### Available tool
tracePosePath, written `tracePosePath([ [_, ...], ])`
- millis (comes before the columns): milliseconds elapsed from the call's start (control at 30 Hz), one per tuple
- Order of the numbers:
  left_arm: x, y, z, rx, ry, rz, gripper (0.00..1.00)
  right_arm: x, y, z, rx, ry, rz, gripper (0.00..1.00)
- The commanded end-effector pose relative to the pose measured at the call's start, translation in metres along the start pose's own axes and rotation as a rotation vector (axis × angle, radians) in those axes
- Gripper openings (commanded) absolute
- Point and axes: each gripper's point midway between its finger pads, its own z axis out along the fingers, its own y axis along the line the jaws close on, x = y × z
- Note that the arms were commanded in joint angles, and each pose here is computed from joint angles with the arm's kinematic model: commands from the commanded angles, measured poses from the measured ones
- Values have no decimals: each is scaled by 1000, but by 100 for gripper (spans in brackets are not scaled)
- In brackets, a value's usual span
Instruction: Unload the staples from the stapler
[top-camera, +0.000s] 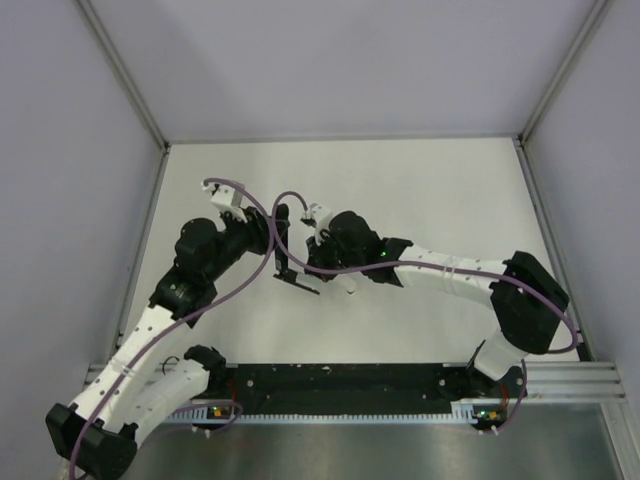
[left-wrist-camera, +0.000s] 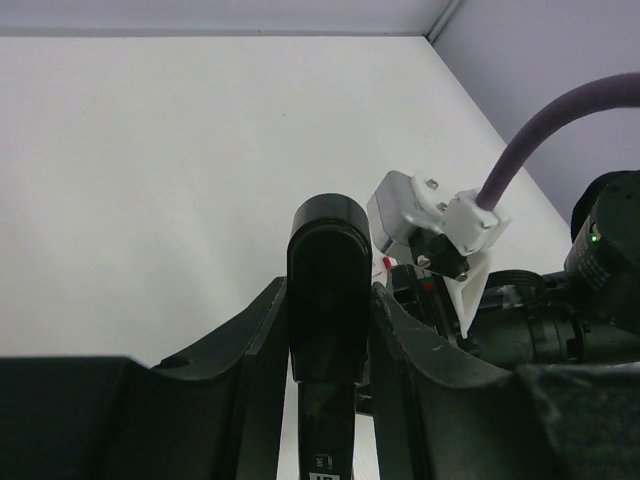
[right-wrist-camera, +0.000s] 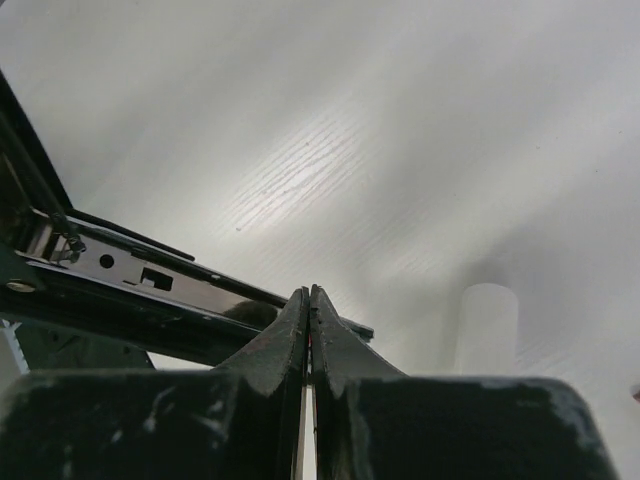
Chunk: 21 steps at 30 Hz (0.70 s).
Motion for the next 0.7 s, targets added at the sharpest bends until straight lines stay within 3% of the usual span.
tracePosePath([
  [0,-53,-16,-6,25,-160,17,0,-36,22,7,-84,-113,-16,0],
  [667,-65,24,14,-181,-230,-38,0,-36,69,33,-346,-97,103,0],
])
